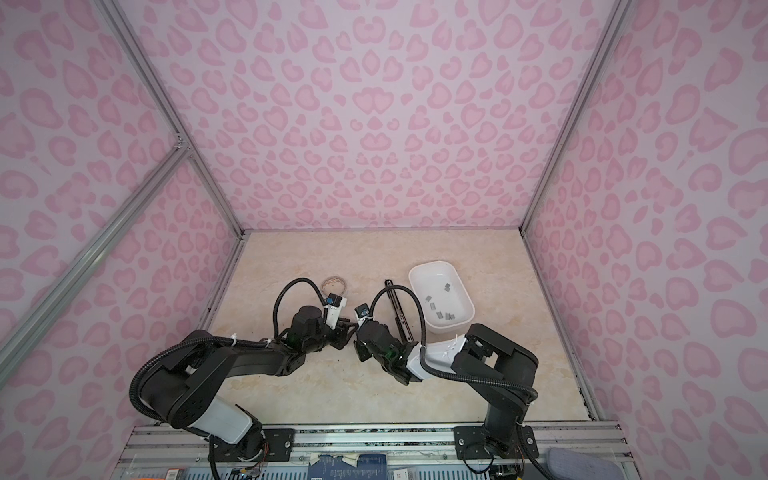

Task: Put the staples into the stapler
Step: 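Press the light-blue stapler top shut with the left gripper while the right gripper holds it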

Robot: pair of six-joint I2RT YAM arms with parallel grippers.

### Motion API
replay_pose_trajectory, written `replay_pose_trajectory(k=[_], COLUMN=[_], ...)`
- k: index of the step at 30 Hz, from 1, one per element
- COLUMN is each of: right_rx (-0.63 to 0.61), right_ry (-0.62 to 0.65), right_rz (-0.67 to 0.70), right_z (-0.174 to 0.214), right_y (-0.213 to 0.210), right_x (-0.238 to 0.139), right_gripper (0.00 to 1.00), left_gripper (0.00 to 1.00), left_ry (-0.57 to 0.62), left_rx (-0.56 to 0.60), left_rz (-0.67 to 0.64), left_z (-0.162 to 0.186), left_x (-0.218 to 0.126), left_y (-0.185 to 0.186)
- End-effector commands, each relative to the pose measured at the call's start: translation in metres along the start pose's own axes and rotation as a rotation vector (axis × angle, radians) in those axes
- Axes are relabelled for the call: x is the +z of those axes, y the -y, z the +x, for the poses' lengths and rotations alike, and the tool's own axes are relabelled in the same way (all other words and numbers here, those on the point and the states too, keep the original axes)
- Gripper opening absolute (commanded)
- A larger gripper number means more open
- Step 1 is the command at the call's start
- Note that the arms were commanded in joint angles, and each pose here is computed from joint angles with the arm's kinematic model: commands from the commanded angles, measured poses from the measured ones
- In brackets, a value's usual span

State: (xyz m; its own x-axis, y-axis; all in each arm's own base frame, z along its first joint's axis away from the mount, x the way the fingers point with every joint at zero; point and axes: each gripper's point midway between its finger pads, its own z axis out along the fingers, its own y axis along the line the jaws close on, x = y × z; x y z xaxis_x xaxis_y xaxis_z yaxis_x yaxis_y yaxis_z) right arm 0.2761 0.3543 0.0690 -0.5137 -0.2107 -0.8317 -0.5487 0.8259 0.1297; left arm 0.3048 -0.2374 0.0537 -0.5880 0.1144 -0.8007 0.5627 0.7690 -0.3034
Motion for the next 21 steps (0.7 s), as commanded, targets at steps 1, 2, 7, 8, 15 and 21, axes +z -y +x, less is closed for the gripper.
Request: replay_pose_trajectory(k=[1,2,7,8,15,21], right_rx=[-0.02,-0.022,-0.026,-0.025,0.009,0.002], right_ry=[0.006,0.004,-0.025,-0.038,-0.105,-0.087], right_rz=[0.008,0.007,0.015,0.02,0.031,0.048], right_z=[-0.005,-0.007,0.005,0.011,0.054,0.047], right_y=[0.0,-0.001,0.0,0.001,0.008,0.01], right_x=[-0.001,-0.001,0.009,0.013,0.022,0.017], right_gripper=[0.23,0.23,0.23,0.22,0.2,0.2], left_gripper=[0.41,0.41,0.4,0.4,0.4,0.39], left_ry=[0.038,0.041,0.041,0.042,0.037,0.041], left_rx=[0.014,0.015,0.014,0.015,0.014,0.013], left_rz=[0.0,0.0,-0.001,0.0,0.003,0.007], left_z=[-0.009,-0.01,-0.008,-0.008,-0.005,-0.006], left_x=[-0.001,-0.001,0.0,0.0,0.002,0.002], left_y=[0.001,0.001,0.0,0.0,0.0,0.0])
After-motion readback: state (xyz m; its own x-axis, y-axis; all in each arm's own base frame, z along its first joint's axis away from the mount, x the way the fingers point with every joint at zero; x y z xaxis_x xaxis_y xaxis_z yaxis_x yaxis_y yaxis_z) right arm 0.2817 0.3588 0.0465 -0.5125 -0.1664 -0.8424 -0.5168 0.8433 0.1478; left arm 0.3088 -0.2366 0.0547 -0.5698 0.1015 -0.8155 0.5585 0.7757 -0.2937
